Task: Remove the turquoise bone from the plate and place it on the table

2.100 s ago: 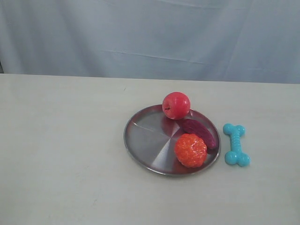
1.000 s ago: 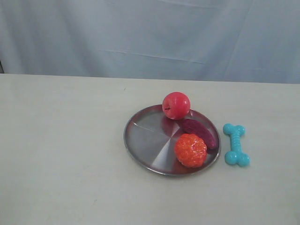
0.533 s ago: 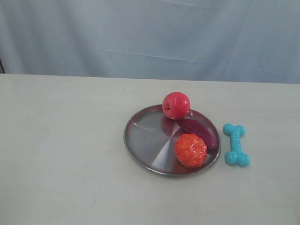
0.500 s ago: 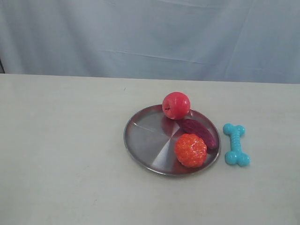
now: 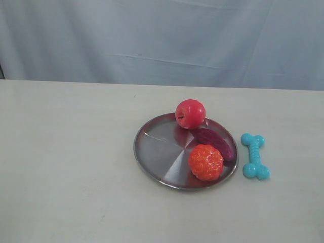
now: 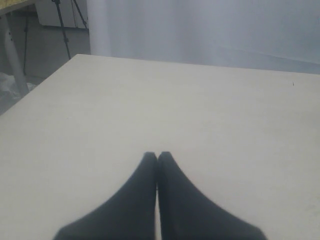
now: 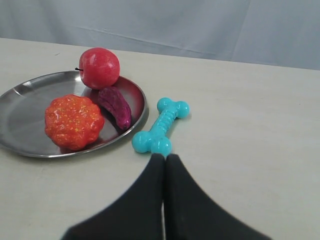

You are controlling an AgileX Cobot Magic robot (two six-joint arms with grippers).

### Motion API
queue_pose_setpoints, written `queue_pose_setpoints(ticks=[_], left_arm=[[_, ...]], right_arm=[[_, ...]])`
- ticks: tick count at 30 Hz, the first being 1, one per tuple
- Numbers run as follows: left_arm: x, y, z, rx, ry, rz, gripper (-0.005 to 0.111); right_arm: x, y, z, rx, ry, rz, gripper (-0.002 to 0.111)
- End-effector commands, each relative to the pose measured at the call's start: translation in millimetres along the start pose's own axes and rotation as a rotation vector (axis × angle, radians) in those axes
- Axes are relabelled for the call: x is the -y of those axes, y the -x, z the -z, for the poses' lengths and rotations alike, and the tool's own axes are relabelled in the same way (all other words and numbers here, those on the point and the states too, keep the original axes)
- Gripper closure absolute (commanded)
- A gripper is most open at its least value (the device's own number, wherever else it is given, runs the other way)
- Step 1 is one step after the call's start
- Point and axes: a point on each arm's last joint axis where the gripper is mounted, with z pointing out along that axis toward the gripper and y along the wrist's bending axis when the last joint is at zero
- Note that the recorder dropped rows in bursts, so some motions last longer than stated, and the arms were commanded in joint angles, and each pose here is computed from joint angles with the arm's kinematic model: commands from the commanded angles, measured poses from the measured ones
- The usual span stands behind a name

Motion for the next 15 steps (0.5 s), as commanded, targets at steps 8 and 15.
queue_pose_setpoints(ticks=[8, 15], left_arm=[[0.2, -0.9, -0.3, -0.001, -0.005, 0.000, 0.107], [0.2, -0.9, -0.3, -0.001, -0.005, 0.000, 0.107]], right_arm=[[0.6, 0.3, 0.1, 0.012, -0.009, -0.001, 0.109], [0.6, 0.3, 0.1, 0.012, -0.009, -0.001, 0.109]])
